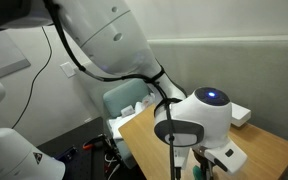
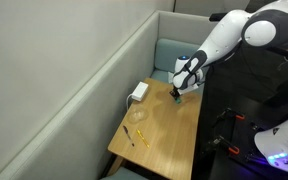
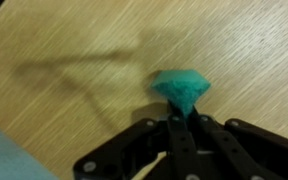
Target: Wipe the table with the sponge
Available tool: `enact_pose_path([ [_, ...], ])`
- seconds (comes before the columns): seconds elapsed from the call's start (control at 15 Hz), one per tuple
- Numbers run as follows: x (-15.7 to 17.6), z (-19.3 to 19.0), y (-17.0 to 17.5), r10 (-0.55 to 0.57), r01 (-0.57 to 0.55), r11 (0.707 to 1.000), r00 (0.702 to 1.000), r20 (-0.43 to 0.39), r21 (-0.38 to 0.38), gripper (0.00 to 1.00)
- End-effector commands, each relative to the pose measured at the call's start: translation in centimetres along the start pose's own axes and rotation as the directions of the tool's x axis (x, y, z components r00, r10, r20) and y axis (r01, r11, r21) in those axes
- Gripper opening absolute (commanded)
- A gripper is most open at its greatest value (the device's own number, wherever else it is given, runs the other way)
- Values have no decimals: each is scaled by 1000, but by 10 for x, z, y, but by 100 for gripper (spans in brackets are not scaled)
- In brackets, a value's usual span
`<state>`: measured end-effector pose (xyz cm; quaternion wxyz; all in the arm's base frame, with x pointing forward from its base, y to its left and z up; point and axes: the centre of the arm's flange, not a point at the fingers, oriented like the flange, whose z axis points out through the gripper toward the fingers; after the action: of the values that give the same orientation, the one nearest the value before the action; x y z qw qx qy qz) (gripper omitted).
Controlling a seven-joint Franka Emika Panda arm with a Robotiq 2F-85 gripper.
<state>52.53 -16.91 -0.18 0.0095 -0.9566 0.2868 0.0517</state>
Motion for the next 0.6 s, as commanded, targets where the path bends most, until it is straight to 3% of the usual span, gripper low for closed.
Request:
enact_pose_path([
  [0.0, -25, 14, -55, -103, 103, 995, 994, 43, -2, 2],
  [0.2, -55, 19, -98, -232, 234, 972, 969, 79, -14, 2],
  [0.53, -104, 26, -172, -440, 448, 894, 889, 127, -35, 2],
])
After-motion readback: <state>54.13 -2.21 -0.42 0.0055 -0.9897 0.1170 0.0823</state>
